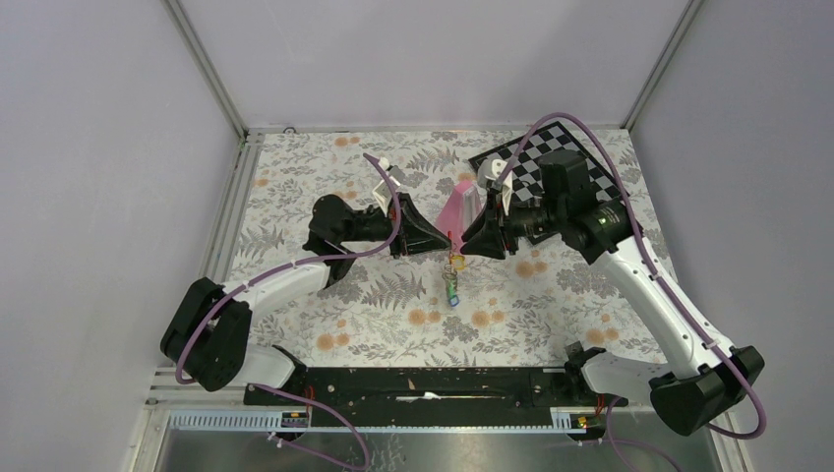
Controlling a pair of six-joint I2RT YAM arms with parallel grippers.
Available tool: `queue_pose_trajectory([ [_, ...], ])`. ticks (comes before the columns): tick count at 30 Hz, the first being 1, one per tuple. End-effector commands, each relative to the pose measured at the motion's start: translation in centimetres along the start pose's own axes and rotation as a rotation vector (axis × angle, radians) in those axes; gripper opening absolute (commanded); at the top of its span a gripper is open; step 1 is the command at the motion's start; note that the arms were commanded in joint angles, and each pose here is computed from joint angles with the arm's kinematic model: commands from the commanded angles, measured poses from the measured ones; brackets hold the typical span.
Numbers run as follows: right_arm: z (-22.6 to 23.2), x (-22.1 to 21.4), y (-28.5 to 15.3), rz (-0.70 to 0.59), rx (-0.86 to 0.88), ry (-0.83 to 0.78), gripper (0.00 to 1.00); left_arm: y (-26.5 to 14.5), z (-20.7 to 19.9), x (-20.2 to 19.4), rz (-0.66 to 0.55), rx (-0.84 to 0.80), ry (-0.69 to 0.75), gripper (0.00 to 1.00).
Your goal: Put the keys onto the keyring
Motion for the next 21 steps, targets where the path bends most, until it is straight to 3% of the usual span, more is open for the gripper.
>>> queue_pose_trajectory([
  [1, 0.1, 0.9, -0.4, -0.015, -0.006, -0.038, 0.4, 0.1, -0.5, 1.3, -0.052, -0.014, 0.082, 0.0],
  [21, -1.4, -0.3, 1.6, -0.042, 0.073, 0.015, 0.38, 0.1, -0.5, 1.3, -0.062, -0.005, 0.061, 0.0],
])
Point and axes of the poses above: each gripper's point midway between its finger pads, its own y axis out along the fingers, its own z axis along the line the jaws close on, x = y × z, the point moved 10 cm from there along -y, back along the fingers, and after that the axes turned 6 degrees about y, right-handed, at the moved point
